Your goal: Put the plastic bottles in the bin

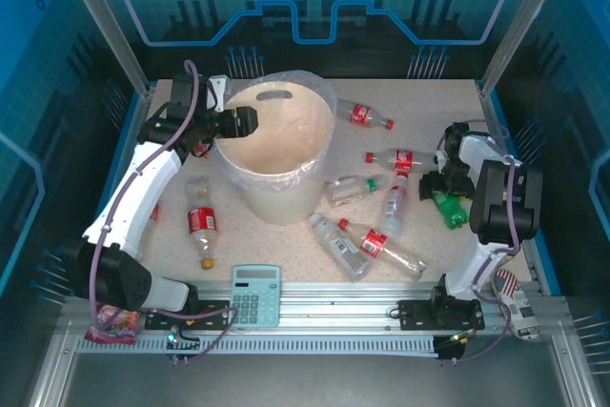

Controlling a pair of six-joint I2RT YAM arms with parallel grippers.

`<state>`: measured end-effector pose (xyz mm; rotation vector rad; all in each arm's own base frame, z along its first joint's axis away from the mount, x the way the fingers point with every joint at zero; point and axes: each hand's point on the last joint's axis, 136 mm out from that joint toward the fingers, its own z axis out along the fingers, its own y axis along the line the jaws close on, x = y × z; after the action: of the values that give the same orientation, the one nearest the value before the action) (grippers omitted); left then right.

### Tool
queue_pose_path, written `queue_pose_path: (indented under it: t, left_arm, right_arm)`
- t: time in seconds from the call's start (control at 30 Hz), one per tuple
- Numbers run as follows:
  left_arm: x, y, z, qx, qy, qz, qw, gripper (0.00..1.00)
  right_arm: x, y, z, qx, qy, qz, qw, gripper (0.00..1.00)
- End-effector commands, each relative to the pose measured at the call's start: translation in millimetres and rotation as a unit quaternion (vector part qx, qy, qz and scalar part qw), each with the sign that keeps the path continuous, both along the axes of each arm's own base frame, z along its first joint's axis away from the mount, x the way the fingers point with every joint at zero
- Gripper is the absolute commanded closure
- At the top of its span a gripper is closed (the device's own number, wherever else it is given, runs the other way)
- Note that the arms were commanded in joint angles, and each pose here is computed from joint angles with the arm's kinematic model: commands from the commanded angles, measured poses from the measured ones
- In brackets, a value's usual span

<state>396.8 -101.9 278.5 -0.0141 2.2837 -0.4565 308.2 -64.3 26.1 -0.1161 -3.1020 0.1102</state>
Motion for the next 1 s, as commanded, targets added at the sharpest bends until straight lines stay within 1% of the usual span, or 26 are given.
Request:
queue_pose_path:
  t: [0.0, 0.13, 0.2, 0.3, 0.4, 0.47, 0.63, 0.77, 0.83, 0.97]
  left_arm:
    - [-10.1, -3.7, -12.4, -0.004, 0.021, -0.009, 1.000, 0.22]
    - [-11.1, -3.1, -10.6, -0.004, 0.015, -0.009, 1.000, 0.22]
    - [-11.7, -3.4, -11.5, -0.005, 0.014, -0.010, 1.000, 0.22]
    - [-12.4, -3.7, -11.3, -0.006, 0.012, -0.011, 1.000, 0.22]
    - [-12.9, -3.0, -8.5, -0.007, 0.006, -0.010, 1.000, 0.22]
    - [-13.1, -2.6, -6.0, -0.008, 0.002, -0.008, 1.000, 0.23]
    - [-12.8, -0.5, -2.5, -0.007, -0.002, -0.001, 1.000, 0.26]
    - [-11.9, 6.3, 6.7, 0.009, -0.014, 0.009, 1.000, 0.27]
    - [-11.9, 7.9, 15.3, 0.012, -0.023, 0.012, 1.000, 0.26]
    - [-12.1, 6.9, 35.1, 0.002, -0.041, 0.013, 0.999, 0.23]
  right_arm:
    - [-4.1, -3.2, -8.2, 0.001, 0.012, -0.011, 1.000, 0.19]
    - [-3.1, -2.4, -3.5, 0.001, 0.006, -0.011, 1.000, 0.32]
    - [-1.9, -0.6, 2.2, 0.004, 0.000, -0.012, 1.000, 0.40]
    - [-1.0, 2.9, 14.4, 0.004, -0.012, -0.009, 1.000, 0.46]
    - [0.4, 9.2, 31.2, 0.013, -0.032, -0.007, 0.999, 0.60]
    - [1.5, 13.8, 45.0, 0.019, -0.050, -0.007, 0.999, 0.66]
    - [-3.3, 23.7, 76.1, 0.032, -0.080, 0.001, 0.996, 0.68]
    - [-3.9, 49.7, 116.3, 0.070, -0.138, 0.025, 0.988, 0.68]
    - [-1.4, 68.7, 144.8, 0.094, -0.184, 0.047, 0.977, 0.68]
    - [4.3, 109.7, 214.1, 0.138, -0.292, 0.092, 0.942, 0.69]
